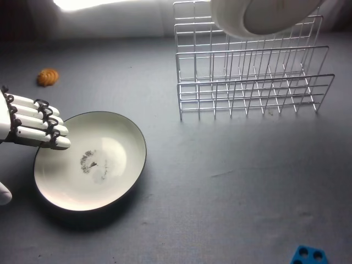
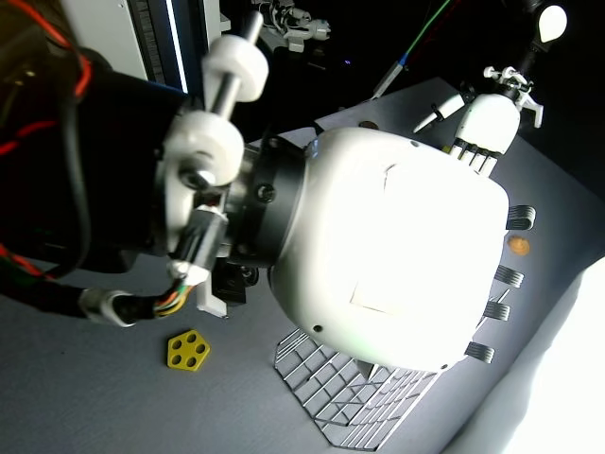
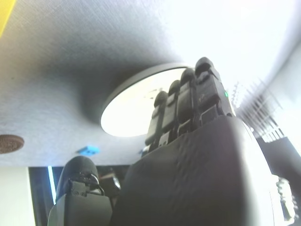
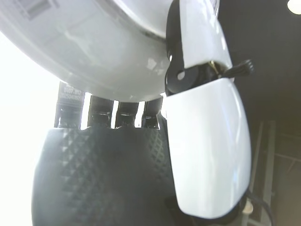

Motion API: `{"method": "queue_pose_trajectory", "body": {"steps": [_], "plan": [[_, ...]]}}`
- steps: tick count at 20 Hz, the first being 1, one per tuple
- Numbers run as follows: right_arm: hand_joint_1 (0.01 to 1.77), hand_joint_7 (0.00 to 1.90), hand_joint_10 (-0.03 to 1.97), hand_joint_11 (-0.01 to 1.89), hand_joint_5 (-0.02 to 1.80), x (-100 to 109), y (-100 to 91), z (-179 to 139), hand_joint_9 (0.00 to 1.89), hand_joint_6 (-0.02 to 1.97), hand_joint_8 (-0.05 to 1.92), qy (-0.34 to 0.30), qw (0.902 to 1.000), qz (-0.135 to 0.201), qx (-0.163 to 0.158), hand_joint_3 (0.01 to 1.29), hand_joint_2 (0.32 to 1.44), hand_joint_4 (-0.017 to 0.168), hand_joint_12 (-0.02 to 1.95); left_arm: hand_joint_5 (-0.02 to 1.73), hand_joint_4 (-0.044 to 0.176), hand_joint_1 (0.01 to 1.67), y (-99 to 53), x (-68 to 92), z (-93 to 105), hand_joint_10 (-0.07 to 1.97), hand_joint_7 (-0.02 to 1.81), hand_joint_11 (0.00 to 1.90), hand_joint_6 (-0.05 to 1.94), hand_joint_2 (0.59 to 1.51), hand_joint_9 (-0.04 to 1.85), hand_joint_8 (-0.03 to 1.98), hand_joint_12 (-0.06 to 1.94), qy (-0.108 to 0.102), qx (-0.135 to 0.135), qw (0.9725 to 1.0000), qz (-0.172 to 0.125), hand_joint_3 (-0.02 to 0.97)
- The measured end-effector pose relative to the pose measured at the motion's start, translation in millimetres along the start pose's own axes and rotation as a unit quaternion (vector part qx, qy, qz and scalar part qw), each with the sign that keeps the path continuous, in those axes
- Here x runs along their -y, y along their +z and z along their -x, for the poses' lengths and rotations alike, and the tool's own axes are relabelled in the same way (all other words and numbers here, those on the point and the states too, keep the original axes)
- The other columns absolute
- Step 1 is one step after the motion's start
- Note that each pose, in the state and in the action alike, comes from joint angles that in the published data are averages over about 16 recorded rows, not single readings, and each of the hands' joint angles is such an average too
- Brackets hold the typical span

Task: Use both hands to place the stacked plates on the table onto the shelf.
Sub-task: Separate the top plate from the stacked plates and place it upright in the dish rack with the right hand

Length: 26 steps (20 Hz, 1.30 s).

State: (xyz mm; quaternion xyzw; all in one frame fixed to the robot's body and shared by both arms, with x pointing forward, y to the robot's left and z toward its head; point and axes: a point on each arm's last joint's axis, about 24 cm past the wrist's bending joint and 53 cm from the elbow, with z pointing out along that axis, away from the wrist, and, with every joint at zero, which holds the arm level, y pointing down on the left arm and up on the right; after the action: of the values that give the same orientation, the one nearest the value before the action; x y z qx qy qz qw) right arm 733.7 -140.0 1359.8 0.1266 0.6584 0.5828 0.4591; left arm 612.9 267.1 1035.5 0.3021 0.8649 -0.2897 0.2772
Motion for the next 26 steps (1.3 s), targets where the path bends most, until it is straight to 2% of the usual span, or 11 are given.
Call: {"method": "queue_pose_trajectory", "body": {"steps": [12,26], "plan": [[1.35,1.07,1.02,0.85,0.93,24,17.5,0,1.05,0.92,0.74,-0.009,0.9992,-0.034,0.018,0.01,0.99,-0.004,1.11,0.02,0.007,0.02,-0.8,-3.1,-1.3,0.00,0.02,0.02,0.01,1.067,0.01,-0.01,0.00,0.001,-0.002,1.0000,0.003,0.017],[1.35,1.05,1.01,0.83,0.91,63,36.4,-14,1.03,0.96,0.77,0.015,0.9969,-0.076,0.014,0.01,1.00,-0.007,1.16,0.02,0.006,0.02,-0.5,-4.3,-4.3,-0.01,0.02,0.02,0.01,1.070,-0.01,-0.01,0.00,-0.001,-0.005,1.0000,0.004,0.017]]}}
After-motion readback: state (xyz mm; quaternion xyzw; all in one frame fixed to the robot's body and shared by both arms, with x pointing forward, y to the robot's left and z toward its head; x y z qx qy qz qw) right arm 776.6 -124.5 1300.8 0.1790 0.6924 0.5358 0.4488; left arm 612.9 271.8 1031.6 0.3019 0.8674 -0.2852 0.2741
